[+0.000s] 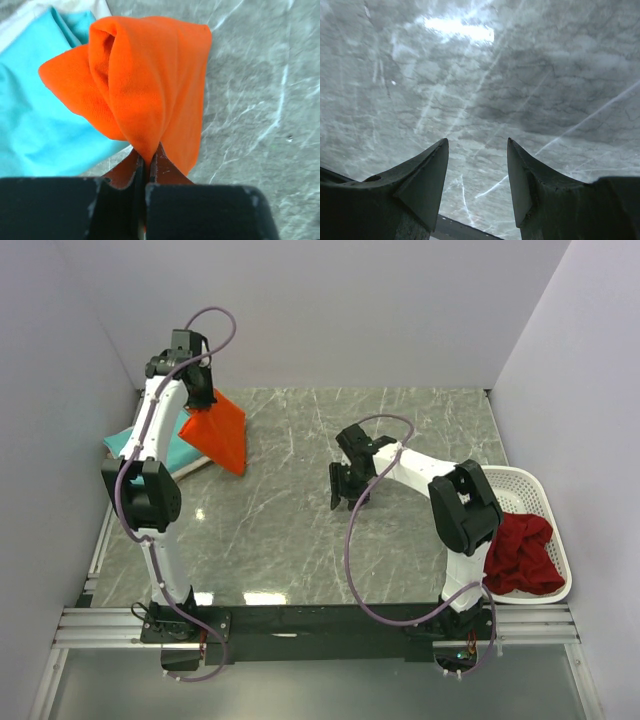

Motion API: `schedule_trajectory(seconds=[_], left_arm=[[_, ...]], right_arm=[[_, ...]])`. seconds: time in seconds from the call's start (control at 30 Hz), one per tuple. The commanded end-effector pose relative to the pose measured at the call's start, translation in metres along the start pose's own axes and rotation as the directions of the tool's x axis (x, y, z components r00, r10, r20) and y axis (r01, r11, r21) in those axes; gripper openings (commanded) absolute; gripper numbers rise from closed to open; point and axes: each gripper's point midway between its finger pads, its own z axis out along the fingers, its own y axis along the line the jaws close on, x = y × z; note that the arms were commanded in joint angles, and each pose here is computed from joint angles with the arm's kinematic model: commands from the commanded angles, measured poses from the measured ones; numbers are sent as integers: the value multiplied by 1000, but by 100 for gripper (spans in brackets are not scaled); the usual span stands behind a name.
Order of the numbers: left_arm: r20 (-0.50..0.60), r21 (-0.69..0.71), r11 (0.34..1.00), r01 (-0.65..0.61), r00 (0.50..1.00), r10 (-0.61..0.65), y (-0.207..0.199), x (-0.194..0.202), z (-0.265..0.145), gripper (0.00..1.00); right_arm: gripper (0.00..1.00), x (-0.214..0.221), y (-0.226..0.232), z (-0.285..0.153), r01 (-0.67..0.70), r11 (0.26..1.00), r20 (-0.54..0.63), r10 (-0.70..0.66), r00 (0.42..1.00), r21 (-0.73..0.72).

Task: Fold and stack the t-shirts
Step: Neatly place the folded tshirt to the corner

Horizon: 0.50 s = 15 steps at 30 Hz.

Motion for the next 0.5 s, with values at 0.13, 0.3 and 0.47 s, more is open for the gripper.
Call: schedule_trajectory(seconds=[0.13,0.3,0.47], left_arm=[[129,93,994,62,989,-74,23,-54,-43,0],[170,140,985,102,977,-125,40,-65,-62,0],[210,175,974,145,961,-181,62,-71,-74,0]], right_arm=[[57,1,2,-13,8,1000,42,-6,999,-30],[57,6,0,-12,-1,999,34,2,999,-36],[57,9,3,-10,-4,998,25,5,1000,-57]])
